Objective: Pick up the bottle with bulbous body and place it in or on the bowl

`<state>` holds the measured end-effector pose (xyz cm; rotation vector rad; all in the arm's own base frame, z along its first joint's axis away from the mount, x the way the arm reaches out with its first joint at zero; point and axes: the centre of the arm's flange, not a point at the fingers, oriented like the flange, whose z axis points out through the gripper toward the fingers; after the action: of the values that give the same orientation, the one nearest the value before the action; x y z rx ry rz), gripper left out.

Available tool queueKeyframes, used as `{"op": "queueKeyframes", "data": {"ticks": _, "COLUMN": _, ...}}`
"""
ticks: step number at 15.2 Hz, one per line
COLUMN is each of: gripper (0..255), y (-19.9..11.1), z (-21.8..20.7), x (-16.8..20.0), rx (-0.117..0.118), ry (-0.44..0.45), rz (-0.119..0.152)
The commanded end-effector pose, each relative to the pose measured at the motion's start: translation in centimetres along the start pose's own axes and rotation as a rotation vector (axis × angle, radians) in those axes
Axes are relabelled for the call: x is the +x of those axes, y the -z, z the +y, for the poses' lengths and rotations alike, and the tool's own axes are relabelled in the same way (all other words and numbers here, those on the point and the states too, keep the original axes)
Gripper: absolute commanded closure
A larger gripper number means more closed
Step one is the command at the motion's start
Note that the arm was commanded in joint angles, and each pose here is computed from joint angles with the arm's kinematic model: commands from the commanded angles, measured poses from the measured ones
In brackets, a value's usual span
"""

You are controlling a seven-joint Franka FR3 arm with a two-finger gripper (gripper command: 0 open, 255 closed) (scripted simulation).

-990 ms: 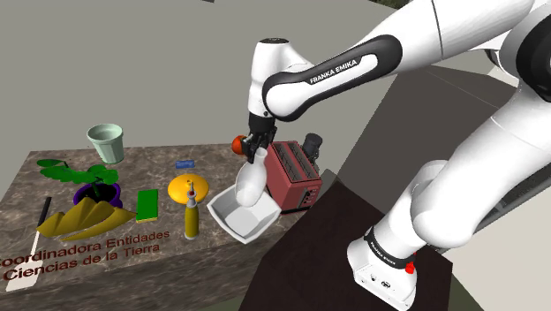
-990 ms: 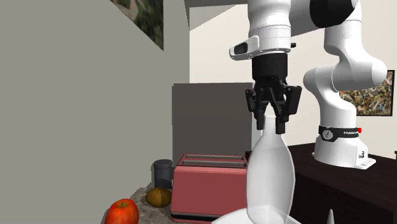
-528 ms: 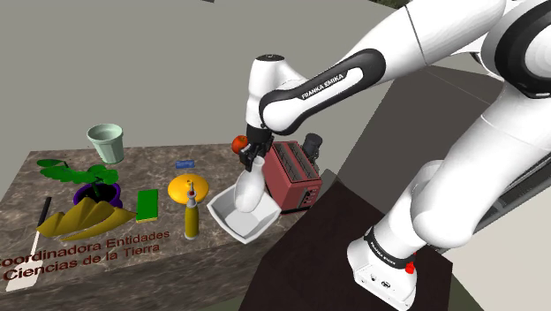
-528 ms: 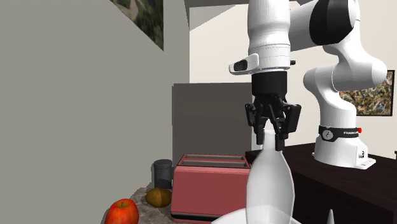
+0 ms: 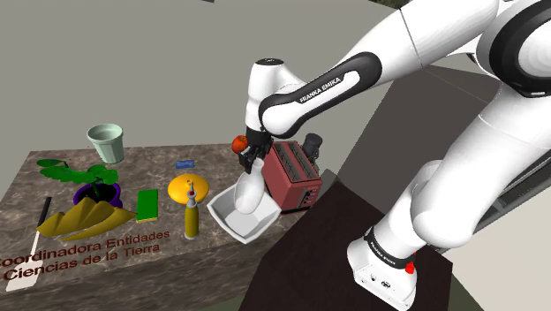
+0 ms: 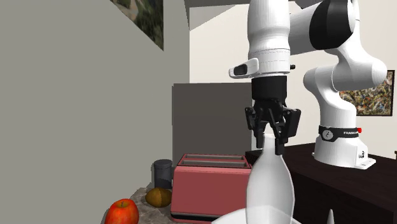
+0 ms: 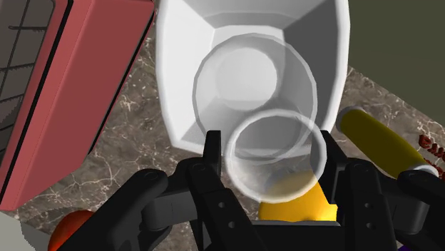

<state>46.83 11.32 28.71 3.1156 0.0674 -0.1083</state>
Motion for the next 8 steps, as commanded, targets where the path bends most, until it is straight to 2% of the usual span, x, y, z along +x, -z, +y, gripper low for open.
{"op": "queueKeyframes", "data": {"ticks": 1, "gripper": 255, "y": 0.0, "z": 0.0, "x": 0.0, "rx": 0.0, "ry": 0.0, "rz": 0.001}}
{"op": "queueKeyframes", "data": {"ticks": 2, "gripper": 0, "y": 0.0, "z": 0.0, "x": 0.0, "rx": 0.0, "ry": 0.0, "rz": 0.001}}
{"op": "queueKeyframes", "data": {"ticks": 7, "gripper": 0, "y": 0.0, "z": 0.0, "x": 0.0, "rx": 0.0, "ry": 0.0, "rz": 0.0}}
{"op": "queueKeyframes", "data": {"ticks": 8, "gripper": 0, "y": 1.3, "z": 0.0, "x": 0.0, "rx": 0.0, "ry": 0.0, "rz": 0.001}}
